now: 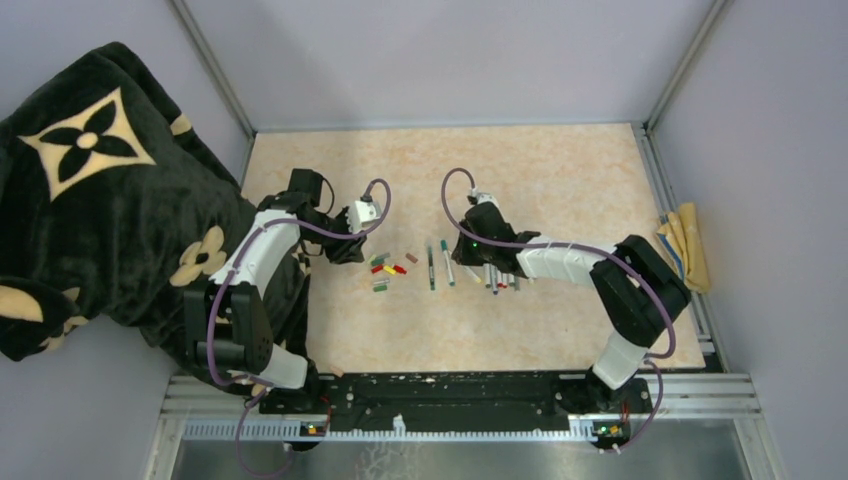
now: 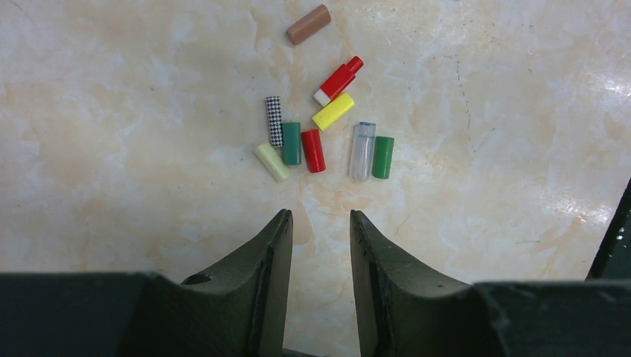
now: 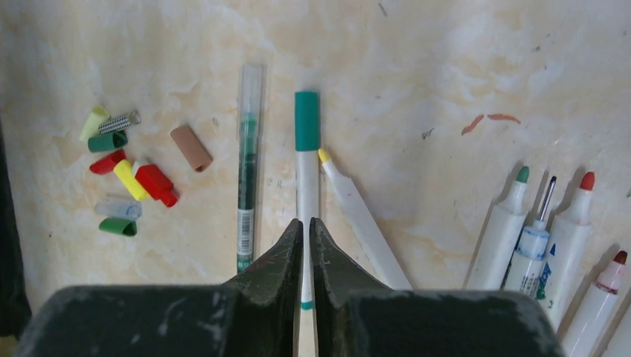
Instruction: Open the pen caps
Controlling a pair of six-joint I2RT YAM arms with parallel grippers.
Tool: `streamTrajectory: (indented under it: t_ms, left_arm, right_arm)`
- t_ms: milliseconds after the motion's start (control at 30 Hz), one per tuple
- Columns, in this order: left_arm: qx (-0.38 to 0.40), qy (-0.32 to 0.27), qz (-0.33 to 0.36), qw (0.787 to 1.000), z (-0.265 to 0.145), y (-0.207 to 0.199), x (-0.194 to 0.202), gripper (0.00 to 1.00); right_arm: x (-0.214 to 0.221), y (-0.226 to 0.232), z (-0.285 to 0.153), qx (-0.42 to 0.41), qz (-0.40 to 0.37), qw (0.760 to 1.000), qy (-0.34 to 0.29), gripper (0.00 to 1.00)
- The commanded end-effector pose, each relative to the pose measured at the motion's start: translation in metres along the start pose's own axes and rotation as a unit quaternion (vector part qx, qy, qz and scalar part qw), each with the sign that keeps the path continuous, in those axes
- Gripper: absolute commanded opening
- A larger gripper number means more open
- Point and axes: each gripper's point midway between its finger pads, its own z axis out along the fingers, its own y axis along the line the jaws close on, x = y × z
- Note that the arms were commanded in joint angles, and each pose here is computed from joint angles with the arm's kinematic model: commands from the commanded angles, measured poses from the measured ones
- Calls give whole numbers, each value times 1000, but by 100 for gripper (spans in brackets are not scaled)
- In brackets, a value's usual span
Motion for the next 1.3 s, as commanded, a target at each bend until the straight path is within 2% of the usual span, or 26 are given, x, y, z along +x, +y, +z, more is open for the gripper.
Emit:
streamTrajectory:
  t_ms: [0, 300, 500, 767, 1000, 1067, 1200, 1267]
  left_arm:
    - [-4, -17, 19, 1000, -8, 4, -13, 40]
    - [2, -20, 16, 1000, -6, 6, -14, 40]
    - [2, -18, 17, 1000, -6, 5, -13, 40]
    - [3, -17, 19, 1000, -7, 4, -12, 39]
    - [7, -19, 18, 1000, -7, 1, -13, 39]
    - [6, -23, 18, 1000, -8, 1, -15, 40]
    - [-3, -30, 13, 999, -11, 3, -19, 47]
    - [-7, -33, 14, 999, -13, 4, -21, 55]
  right_arm:
    - [-6, -15, 8, 45, -21, 999, -7, 6]
    - [6, -30, 2, 58, -33, 998, -4, 5]
    - [-1, -34, -3, 74, -42, 996, -15, 5]
    - [-14, -62, -22, 152, -34, 987, -48, 5]
    - [-10, -70, -30, 161, -23, 985, -60, 5]
    - [-19, -58, -34, 144, -26, 987, -73, 11]
    - [-30, -19, -34, 110, -52, 989, -85, 31]
    - [-30, -2, -28, 99, -63, 990, -82, 40]
